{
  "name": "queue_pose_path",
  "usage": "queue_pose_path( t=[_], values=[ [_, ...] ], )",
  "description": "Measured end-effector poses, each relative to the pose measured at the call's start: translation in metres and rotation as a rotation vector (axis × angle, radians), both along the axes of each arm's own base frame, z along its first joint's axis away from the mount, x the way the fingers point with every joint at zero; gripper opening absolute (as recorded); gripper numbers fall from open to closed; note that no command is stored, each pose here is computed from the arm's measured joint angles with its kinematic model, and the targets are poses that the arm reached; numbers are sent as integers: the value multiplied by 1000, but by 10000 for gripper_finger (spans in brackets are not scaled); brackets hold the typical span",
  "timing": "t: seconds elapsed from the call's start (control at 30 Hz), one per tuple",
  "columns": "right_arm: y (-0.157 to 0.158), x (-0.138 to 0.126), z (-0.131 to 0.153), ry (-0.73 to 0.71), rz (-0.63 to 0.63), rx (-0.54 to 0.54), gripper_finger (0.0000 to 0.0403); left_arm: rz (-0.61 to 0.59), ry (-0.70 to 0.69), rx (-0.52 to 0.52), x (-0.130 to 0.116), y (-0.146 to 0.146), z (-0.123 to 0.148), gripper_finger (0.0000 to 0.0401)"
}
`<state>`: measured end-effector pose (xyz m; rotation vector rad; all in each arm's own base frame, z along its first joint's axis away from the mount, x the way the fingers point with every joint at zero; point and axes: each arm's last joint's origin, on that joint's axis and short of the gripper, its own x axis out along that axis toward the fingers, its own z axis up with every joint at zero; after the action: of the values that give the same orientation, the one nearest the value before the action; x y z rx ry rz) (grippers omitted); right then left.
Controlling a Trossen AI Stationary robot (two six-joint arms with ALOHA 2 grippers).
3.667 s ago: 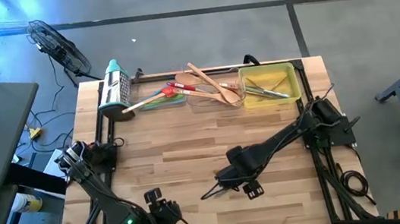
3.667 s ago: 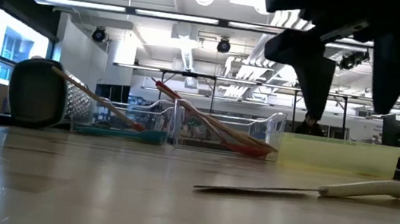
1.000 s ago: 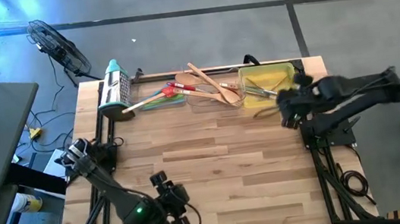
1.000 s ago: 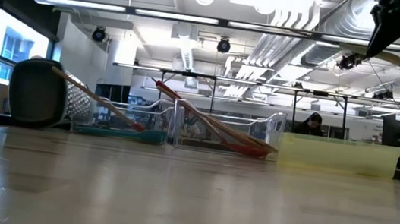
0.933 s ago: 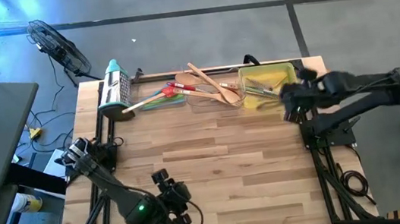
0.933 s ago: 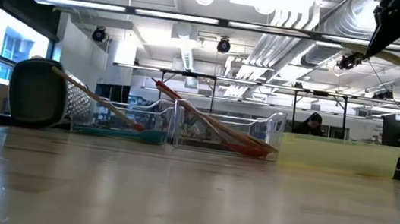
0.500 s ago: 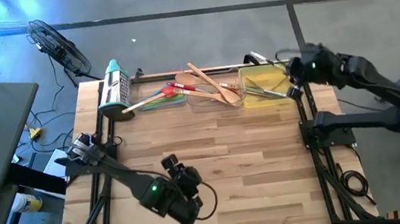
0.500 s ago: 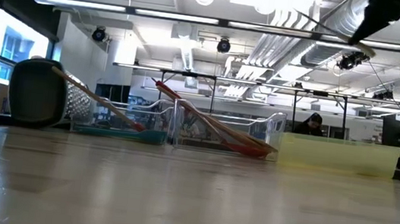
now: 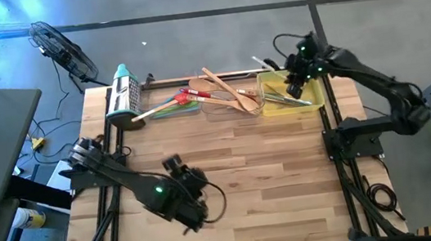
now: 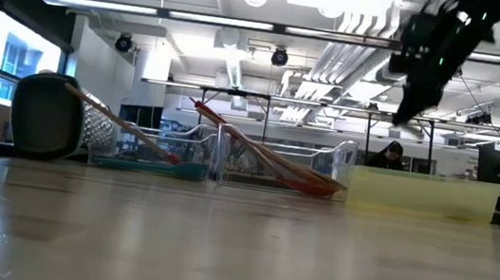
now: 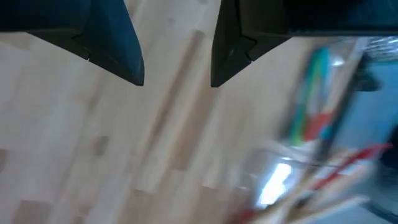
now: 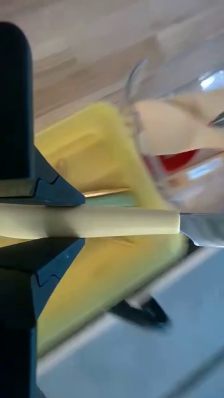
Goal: Pick & Place Kitchen Items
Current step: Put the yellow knife into the yellow bin
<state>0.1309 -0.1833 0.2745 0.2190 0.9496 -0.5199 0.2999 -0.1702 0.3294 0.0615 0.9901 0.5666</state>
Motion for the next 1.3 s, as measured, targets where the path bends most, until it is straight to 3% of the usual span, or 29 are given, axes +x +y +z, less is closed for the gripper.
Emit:
queue_pose_path(
  t=[0.17,0.33,0.6,0.87,1.17,1.3],
  values=[
    [-13,2,-50,47,-40,100,54,35,12,111,-11,15,10,177],
    [-16,4,-64,74,-65,163,54,20,40,154,-23,32,15,177],
    [-6,-6,-67,203,-186,245,54,32,-38,105,-43,60,-5,177],
    [-2,-10,-68,257,-212,278,54,-45,-143,-58,-44,88,-40,177],
    [8,-16,-85,311,-222,338,54,-134,-118,-174,-38,117,-47,177],
    [7,-17,-87,324,-256,307,54,-158,-102,-185,-36,124,-47,177]
  ],
)
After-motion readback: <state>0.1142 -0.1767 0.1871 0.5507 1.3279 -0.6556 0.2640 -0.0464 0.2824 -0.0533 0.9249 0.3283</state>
